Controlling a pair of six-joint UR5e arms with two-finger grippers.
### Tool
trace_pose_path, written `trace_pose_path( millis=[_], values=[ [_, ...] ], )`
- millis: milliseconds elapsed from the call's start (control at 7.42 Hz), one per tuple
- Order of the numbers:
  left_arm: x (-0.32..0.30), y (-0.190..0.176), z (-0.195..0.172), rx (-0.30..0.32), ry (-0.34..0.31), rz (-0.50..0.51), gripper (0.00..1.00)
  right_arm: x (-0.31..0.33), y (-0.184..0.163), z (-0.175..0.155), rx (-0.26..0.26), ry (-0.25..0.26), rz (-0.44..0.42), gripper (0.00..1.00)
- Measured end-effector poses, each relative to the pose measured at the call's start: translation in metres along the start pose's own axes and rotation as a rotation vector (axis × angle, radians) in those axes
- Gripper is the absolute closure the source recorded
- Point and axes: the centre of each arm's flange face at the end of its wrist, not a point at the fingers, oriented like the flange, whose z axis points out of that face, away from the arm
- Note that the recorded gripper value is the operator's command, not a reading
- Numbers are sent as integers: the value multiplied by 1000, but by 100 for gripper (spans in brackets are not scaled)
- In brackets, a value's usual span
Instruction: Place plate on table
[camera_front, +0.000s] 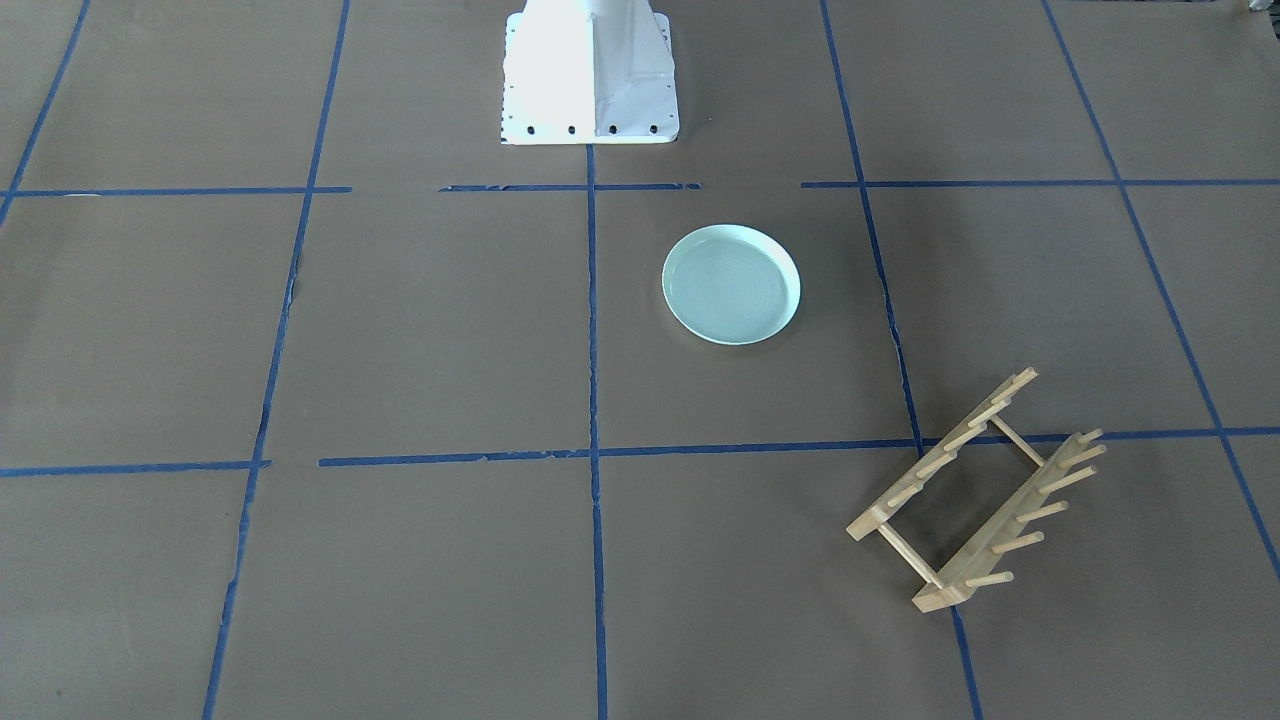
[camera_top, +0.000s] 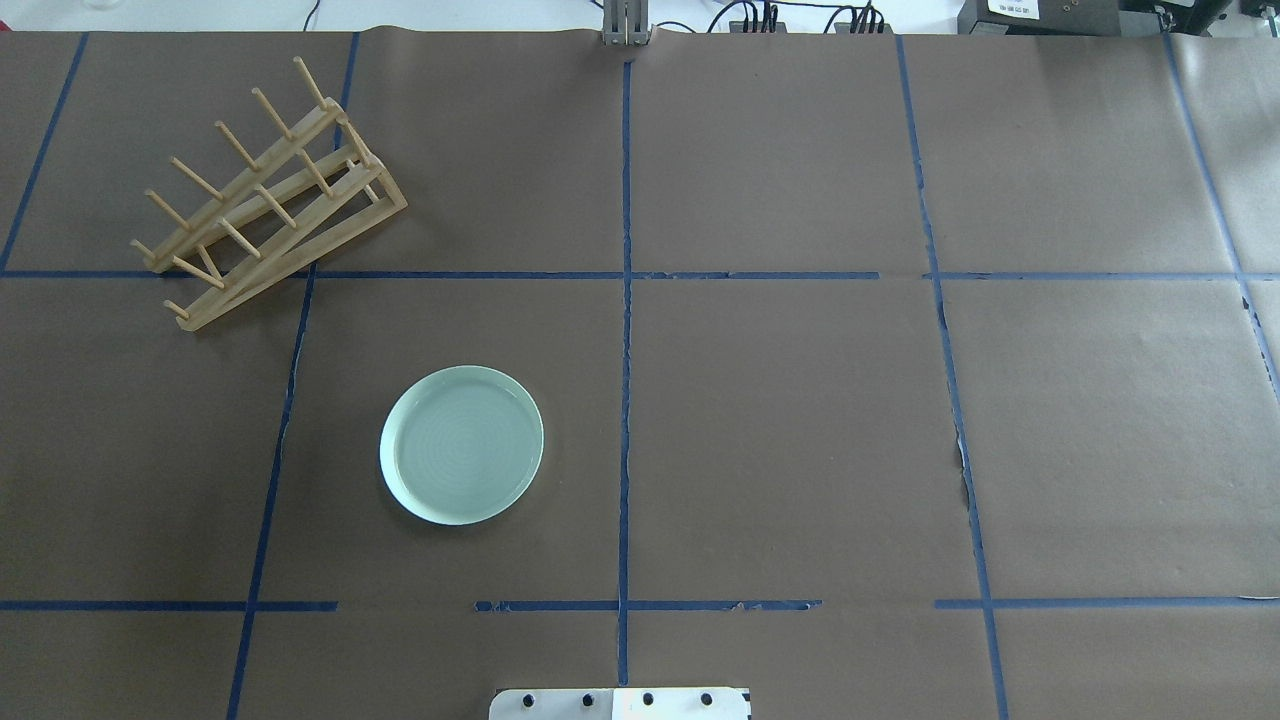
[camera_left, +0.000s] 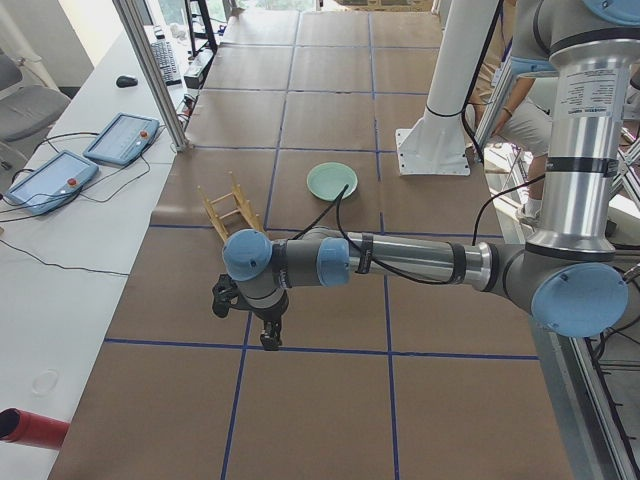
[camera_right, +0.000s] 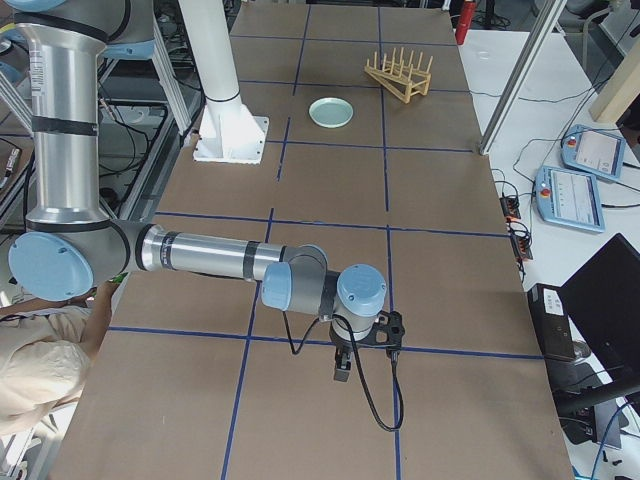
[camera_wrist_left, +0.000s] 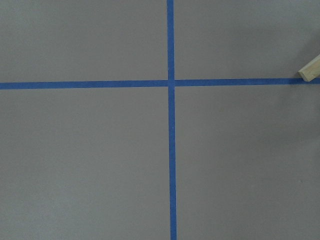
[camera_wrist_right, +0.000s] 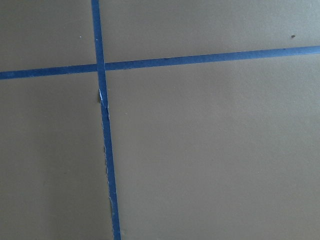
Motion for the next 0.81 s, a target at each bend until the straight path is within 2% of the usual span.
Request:
trace_pose_path(
  millis=[809],
  values=[
    [1, 3, -2, 5, -7, 4, 0, 0, 0, 0, 0, 0, 0, 0]
  ],
)
